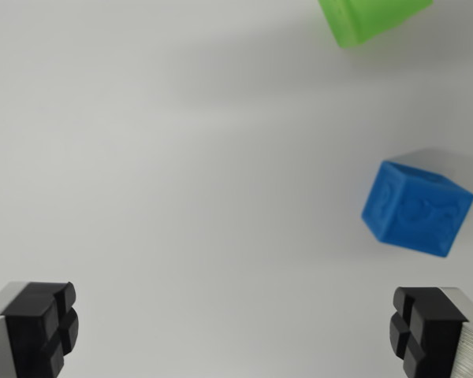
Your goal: Stack cube
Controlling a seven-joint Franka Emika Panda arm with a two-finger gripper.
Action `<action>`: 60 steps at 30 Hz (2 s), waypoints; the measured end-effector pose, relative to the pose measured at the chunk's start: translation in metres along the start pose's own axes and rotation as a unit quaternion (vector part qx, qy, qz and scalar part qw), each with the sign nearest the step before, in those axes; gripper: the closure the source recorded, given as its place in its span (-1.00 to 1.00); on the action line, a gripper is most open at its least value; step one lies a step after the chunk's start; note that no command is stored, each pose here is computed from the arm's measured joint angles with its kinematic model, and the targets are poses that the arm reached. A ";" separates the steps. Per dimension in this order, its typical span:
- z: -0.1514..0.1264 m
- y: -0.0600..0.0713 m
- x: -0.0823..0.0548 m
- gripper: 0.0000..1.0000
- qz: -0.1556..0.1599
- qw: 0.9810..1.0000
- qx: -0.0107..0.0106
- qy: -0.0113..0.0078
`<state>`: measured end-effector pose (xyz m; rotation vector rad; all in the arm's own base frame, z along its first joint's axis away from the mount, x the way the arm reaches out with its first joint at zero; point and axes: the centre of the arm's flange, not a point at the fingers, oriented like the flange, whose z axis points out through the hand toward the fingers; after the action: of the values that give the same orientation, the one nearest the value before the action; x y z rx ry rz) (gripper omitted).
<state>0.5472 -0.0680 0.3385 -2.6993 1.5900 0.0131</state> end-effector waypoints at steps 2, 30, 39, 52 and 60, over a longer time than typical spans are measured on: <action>0.004 0.004 0.002 -1.00 0.005 1.000 0.000 0.000; 0.081 0.074 0.044 -1.00 0.105 0.995 -0.002 0.003; 0.107 0.097 0.059 -1.00 0.139 0.990 -0.003 0.004; 0.151 0.120 0.072 -1.00 0.172 0.985 -0.004 0.006; 0.184 0.120 0.071 -1.00 0.172 0.985 -0.004 0.005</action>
<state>0.4765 -0.1858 0.1535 -2.3974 2.0393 0.0080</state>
